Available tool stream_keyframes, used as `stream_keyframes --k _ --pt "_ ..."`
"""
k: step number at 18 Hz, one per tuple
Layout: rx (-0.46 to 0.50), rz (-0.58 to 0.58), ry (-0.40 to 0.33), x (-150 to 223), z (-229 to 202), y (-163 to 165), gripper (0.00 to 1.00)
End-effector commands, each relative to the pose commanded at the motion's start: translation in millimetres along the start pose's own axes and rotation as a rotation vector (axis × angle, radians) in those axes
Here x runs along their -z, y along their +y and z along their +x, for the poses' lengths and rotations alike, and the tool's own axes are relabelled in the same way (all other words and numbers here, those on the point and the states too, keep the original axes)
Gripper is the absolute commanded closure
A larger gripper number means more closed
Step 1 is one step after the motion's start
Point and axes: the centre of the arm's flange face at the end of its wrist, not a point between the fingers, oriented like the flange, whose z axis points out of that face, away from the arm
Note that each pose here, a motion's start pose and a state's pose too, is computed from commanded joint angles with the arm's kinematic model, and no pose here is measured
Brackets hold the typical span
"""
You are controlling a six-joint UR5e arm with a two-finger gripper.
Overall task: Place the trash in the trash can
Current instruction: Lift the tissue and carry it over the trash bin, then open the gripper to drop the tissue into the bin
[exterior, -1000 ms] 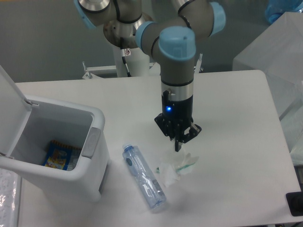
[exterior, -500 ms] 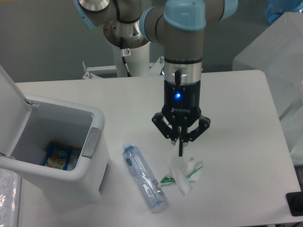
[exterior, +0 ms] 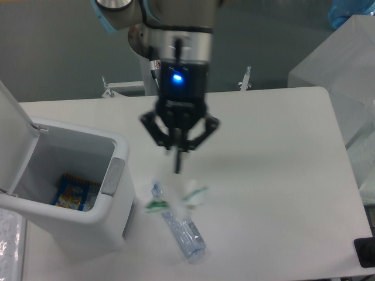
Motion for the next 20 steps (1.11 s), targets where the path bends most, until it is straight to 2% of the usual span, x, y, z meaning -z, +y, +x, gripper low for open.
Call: stream_keyframes --k 5,12,13,14,15,20 --pt "-0.071 -0.012 0.102 -11.2 77.2 -1.6 1.00" --pt "-0.089 -0.036 0.158 -0.5 124.6 25.8 0.98" --pt "-0.088 -0.042 0.160 -3.3 125.3 27.5 0.84" --pt "-0.096 -0.044 0.158 -5.9 124.6 28.0 0.43" --pt "-0.105 -0.038 0.156 -7.6 123.1 25.4 0.11" --pt "-0.096 -0.036 0.147 -10.2 118.2 20.4 0.04"
